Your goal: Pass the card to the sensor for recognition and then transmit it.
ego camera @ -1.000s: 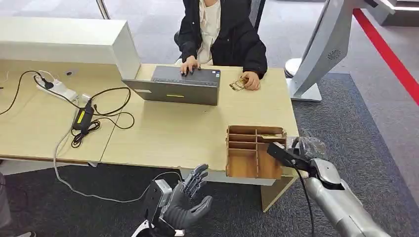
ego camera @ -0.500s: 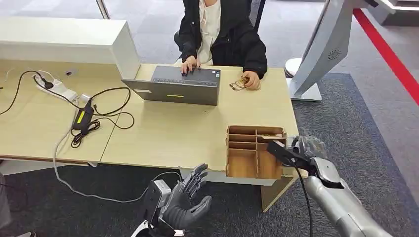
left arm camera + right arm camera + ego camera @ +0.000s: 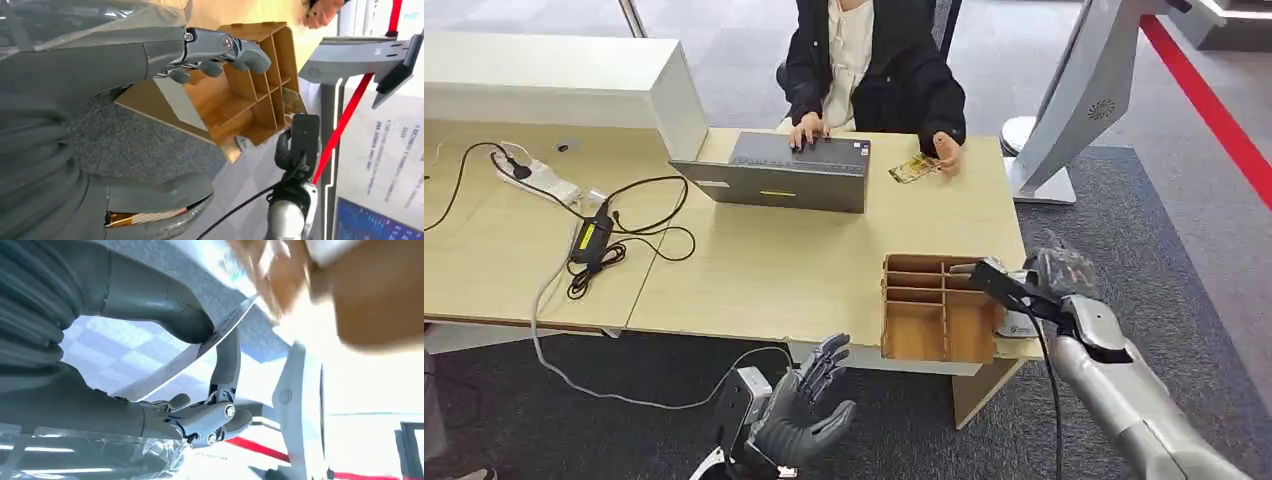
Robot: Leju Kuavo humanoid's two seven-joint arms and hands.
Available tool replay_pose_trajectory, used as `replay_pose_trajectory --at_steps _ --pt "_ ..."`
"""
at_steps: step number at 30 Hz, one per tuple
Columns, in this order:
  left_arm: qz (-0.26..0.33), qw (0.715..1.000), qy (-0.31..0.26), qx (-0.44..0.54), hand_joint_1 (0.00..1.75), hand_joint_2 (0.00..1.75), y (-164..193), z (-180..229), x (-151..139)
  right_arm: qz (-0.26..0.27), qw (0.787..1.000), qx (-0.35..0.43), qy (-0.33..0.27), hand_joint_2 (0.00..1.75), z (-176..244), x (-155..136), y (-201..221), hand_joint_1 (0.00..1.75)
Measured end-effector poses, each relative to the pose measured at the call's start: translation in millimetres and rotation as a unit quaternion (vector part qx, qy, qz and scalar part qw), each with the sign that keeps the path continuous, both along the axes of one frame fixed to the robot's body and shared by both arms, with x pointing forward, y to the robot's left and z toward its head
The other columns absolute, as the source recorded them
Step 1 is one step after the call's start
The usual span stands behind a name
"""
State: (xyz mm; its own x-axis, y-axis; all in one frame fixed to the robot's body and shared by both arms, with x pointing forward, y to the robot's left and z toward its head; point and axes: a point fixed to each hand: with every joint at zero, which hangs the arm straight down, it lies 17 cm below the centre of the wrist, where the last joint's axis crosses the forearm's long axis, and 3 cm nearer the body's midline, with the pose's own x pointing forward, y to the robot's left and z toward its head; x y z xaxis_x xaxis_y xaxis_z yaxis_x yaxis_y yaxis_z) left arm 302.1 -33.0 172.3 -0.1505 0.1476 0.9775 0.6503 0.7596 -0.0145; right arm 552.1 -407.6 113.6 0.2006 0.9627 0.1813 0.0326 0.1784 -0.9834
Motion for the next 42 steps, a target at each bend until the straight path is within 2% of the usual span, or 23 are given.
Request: replay_pose_trajectory --at_steps 21,34,42 --pt "-0.007 1.0 -0.011 0.006 0.0 1.75 -2 3 0 0.037 0.997 -0.014 -0.072 1.75 75 29 22 1.75" --pt "-0.028 1.0 -0.013 0.005 0.0 1.75 -13 4 -3 0.095 0.987 -0.026 -0.126 1.75 136 59 74 1.75" --pt "-0.04 0.999 -0.021 0.005 0.0 1.75 -22 9 -4 0.131 0.98 -0.046 -0.144 1.75 169 79 138 1.75"
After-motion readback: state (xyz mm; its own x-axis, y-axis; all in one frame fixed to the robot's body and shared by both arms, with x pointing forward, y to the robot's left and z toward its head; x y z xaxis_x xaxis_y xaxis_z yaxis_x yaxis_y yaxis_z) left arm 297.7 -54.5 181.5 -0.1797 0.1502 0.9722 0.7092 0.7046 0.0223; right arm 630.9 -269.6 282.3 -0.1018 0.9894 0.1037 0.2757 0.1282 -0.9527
